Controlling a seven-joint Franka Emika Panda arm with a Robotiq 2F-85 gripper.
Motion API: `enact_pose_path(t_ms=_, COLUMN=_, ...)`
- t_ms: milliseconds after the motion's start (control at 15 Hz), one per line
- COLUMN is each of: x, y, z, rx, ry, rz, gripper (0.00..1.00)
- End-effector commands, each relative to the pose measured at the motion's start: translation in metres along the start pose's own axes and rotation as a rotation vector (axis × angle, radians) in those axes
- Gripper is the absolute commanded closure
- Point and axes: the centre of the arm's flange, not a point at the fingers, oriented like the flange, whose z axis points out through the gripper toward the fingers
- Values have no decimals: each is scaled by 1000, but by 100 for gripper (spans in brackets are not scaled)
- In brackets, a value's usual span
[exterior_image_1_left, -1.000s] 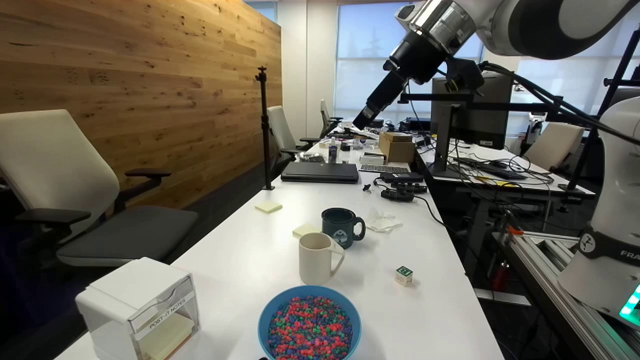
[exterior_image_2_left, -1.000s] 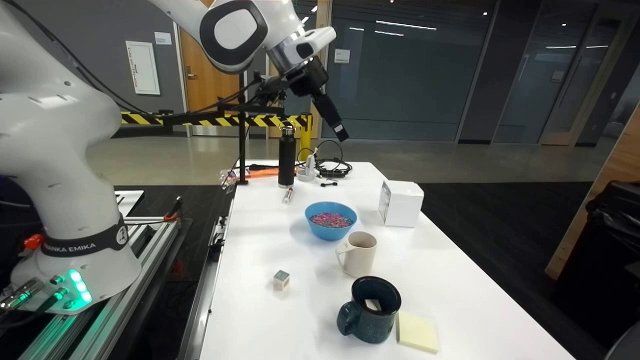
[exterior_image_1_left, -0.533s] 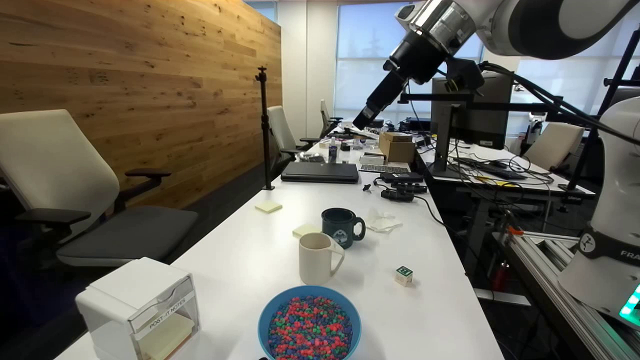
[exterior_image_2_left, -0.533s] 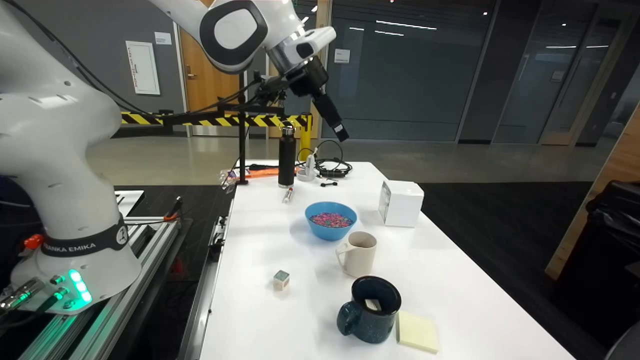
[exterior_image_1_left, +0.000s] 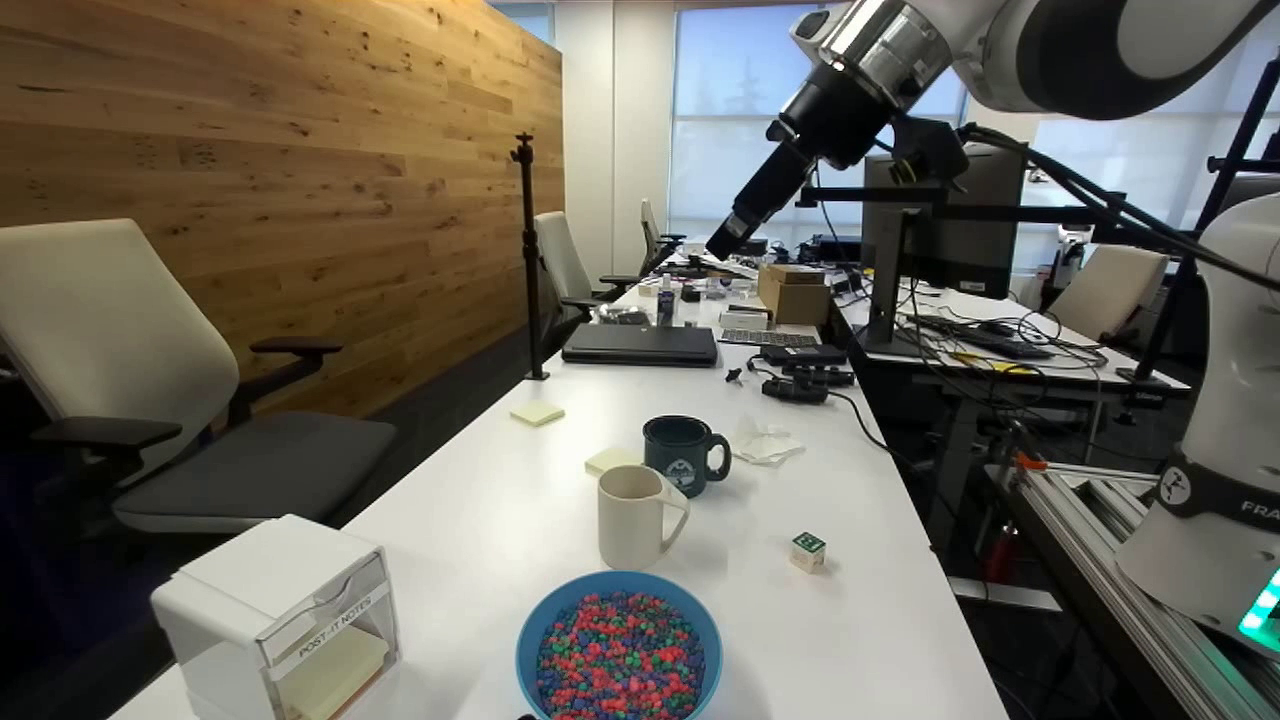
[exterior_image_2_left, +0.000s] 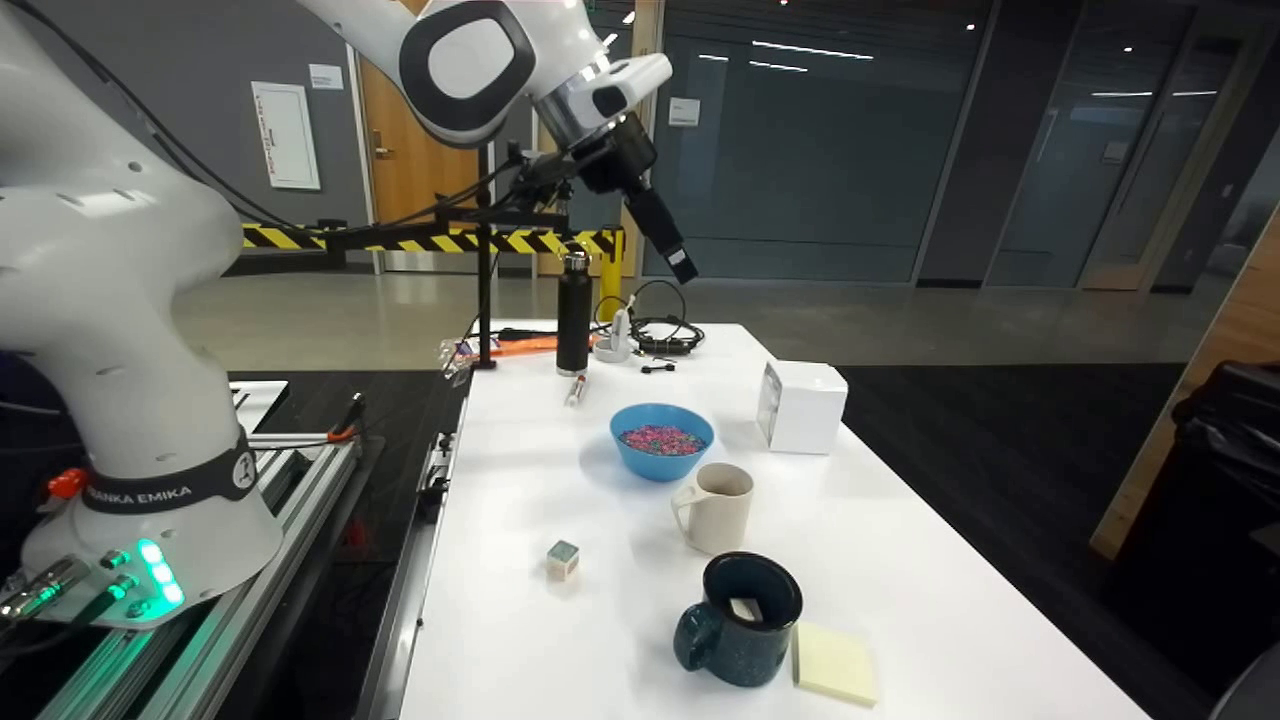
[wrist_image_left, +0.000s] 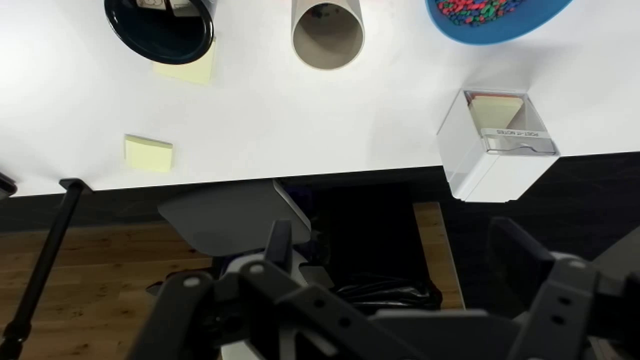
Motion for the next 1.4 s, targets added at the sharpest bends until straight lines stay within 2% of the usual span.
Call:
enact_pose_path(t_ms=0, x=14, y=-2, z=2, rx=5, ry=58, rz=12, gripper=0)
enact_pose_path(t_ms=400, x=53, y=2, z=10, rx=-4, ry=238, rz=14, gripper=0)
enact_pose_path(t_ms=733, x=58, y=3, z=26, rx=-54, ry=341, rz=-29, gripper=0)
enact_pose_path(t_ms=933, x=46, y=4, z=33, rx=-75, ry=330, rz=-58, gripper=0)
enact_pose_path(t_ms=1333, x=11, y=-14, z=47, rx=-68, ry=249, rz=-122, gripper=0)
